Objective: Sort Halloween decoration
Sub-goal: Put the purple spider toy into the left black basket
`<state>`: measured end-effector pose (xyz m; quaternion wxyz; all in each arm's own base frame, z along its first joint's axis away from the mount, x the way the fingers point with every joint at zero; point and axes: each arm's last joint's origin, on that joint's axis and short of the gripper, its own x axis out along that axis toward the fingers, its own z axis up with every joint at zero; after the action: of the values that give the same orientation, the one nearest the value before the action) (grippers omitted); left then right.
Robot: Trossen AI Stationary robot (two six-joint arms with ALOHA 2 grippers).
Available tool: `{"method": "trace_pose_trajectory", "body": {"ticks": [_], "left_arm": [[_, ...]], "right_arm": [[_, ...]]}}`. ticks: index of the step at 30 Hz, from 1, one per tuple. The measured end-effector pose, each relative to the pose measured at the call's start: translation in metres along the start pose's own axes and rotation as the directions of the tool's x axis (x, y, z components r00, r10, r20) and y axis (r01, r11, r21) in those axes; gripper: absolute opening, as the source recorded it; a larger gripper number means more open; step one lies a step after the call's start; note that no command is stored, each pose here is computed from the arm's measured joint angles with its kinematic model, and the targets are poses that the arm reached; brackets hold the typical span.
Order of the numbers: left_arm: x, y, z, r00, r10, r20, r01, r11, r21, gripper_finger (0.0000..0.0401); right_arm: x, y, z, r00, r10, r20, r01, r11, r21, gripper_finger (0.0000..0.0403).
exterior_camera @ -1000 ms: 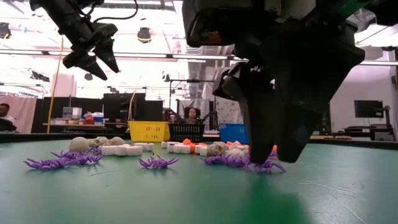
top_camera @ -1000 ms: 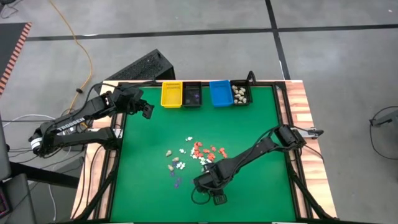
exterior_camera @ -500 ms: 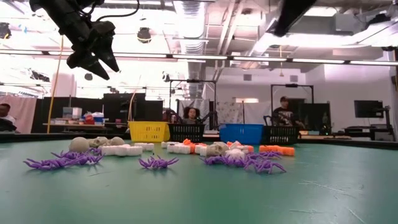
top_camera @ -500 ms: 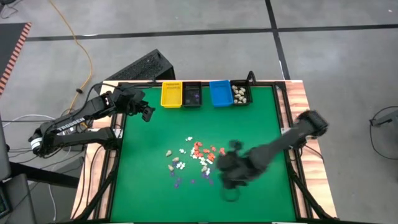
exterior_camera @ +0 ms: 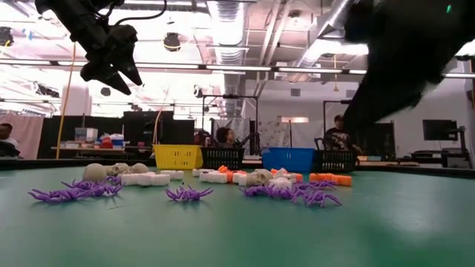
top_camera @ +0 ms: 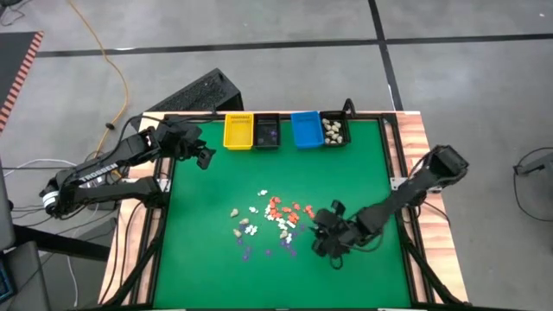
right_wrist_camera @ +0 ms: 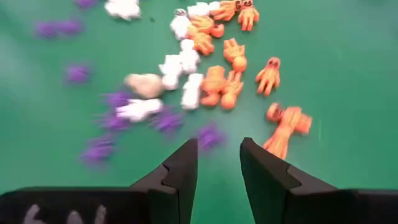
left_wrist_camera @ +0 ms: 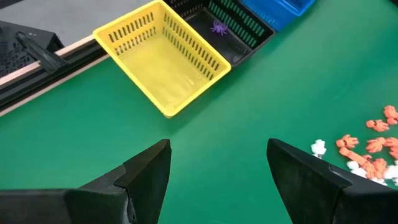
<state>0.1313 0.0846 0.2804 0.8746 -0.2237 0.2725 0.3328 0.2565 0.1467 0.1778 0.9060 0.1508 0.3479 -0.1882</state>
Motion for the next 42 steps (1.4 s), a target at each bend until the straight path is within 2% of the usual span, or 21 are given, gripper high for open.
{"method": "trace_pose_trajectory", "body": {"ticks": [4,7,12,15,22,35,42], "left_arm": [[0.000,0.000,0.000,1.000,0.015,0.005,-0.015,1.000,-0.001,0.0256],[0.000,0.001,0.000,1.000,0.018,0.006,-0.018,1.000,-0.001,0.0256],[0.000,0.001,0.000,1.000,0.022,0.007,-0.022,1.000,0.000,0.0256],[0.000,0.001,0.000,0.999,0.037,0.012,-0.037,0.999,0.000,0.0256],[0.000,0.002,0.001,0.998,0.061,0.019,-0.061,0.998,-0.001,0.0256],[0.000,0.002,0.001,0.998,0.064,0.021,-0.064,0.998,0.000,0.0256],[0.000,0.002,0.001,0.997,0.076,0.024,-0.076,0.997,0.000,0.0256]], "right_arm": [[0.028,-0.001,0.008,1.000,-0.019,0.020,0.019,1.000,-0.015,0.0169],[0.043,-0.007,0.009,0.999,-0.039,-0.035,0.039,0.999,-0.011,0.0199],[0.054,-0.010,0.009,0.989,0.030,-0.144,-0.034,0.999,-0.030,0.0251],[0.057,-0.010,0.007,0.986,0.042,-0.164,-0.052,0.997,-0.058,0.0264],[0.059,-0.012,0.010,0.986,0.042,-0.163,-0.063,0.990,-0.125,0.0267],[0.059,-0.014,0.006,0.979,0.049,-0.198,-0.080,0.985,-0.156,0.0263],[0.060,-0.017,0.007,0.978,0.036,-0.205,-0.068,0.986,-0.153,0.0218]]}}
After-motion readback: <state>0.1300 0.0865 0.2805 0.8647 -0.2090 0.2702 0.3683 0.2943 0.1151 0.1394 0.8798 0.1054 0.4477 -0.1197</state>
